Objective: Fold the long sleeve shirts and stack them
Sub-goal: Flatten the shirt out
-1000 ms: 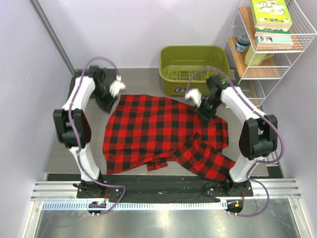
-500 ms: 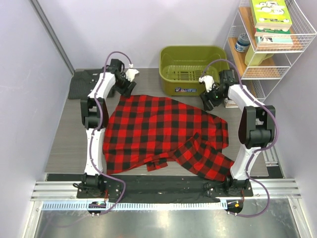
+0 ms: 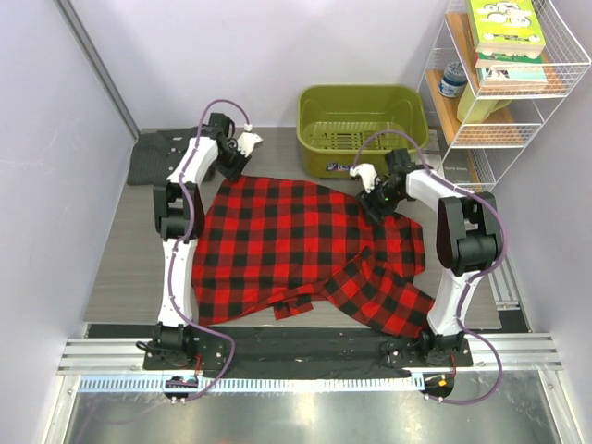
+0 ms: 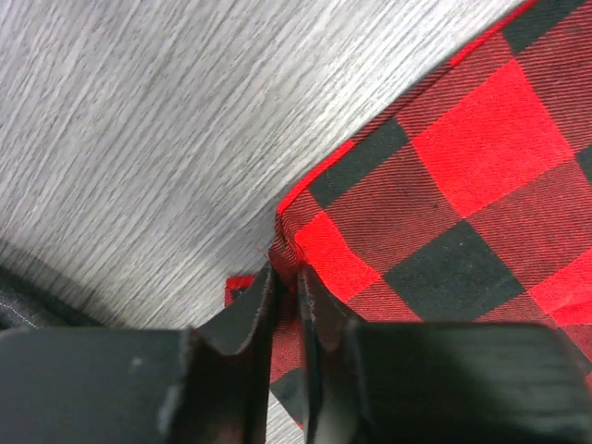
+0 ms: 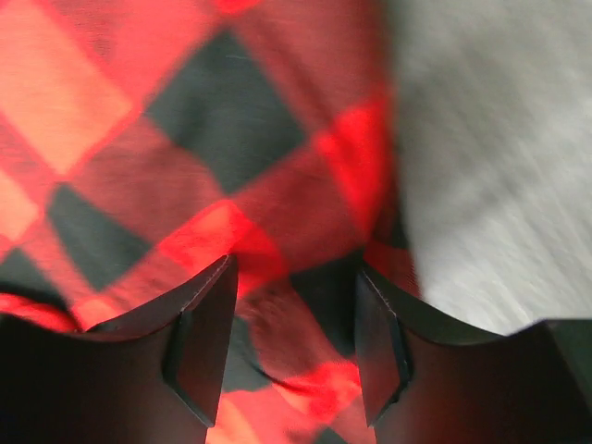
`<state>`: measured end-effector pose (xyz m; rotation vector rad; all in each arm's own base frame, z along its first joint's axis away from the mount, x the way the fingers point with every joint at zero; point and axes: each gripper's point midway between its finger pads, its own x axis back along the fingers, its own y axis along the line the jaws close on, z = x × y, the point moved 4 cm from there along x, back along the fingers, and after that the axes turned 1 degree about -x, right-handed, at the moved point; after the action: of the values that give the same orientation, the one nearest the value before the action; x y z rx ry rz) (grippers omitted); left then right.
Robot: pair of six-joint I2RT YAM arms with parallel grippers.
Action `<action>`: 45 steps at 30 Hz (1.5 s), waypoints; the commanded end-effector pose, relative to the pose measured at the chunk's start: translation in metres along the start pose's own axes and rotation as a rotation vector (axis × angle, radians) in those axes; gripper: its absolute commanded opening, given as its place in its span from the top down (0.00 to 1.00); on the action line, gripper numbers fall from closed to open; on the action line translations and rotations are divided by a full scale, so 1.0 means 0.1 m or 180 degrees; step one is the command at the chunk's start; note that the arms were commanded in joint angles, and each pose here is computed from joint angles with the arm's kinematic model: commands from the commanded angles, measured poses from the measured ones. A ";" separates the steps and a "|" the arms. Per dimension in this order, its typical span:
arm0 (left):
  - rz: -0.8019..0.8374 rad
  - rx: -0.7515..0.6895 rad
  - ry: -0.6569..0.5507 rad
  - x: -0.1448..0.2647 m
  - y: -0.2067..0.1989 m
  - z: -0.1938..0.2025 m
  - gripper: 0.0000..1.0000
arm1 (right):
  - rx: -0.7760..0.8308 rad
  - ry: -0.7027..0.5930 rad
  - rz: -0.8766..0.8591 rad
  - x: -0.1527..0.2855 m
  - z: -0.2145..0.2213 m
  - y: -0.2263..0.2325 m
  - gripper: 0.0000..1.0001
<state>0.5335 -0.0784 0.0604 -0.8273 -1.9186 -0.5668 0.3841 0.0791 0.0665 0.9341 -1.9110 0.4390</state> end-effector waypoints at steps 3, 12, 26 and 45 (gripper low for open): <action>0.0150 -0.0055 0.0118 0.11 -0.11 0.15 0.95 | 0.0186 -0.0145 0.0006 0.12 -0.11 0.18 0.73; 0.0204 0.0252 -0.0556 0.93 -0.09 -0.22 1.00 | 0.0571 -0.0510 0.0510 0.87 -0.57 0.12 0.99; 0.1248 -0.1702 0.0211 2.27 -1.92 1.99 1.00 | 0.2606 0.0267 -0.0262 1.38 0.93 1.62 0.37; 0.0945 -0.1296 0.0333 1.98 -1.75 2.01 1.00 | 0.0117 -0.0563 -0.1066 0.02 -1.42 1.66 0.26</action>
<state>0.2163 0.0004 0.1300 -1.3229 -1.5431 -0.7766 0.3284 0.2189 0.1416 1.2983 -1.8069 0.3831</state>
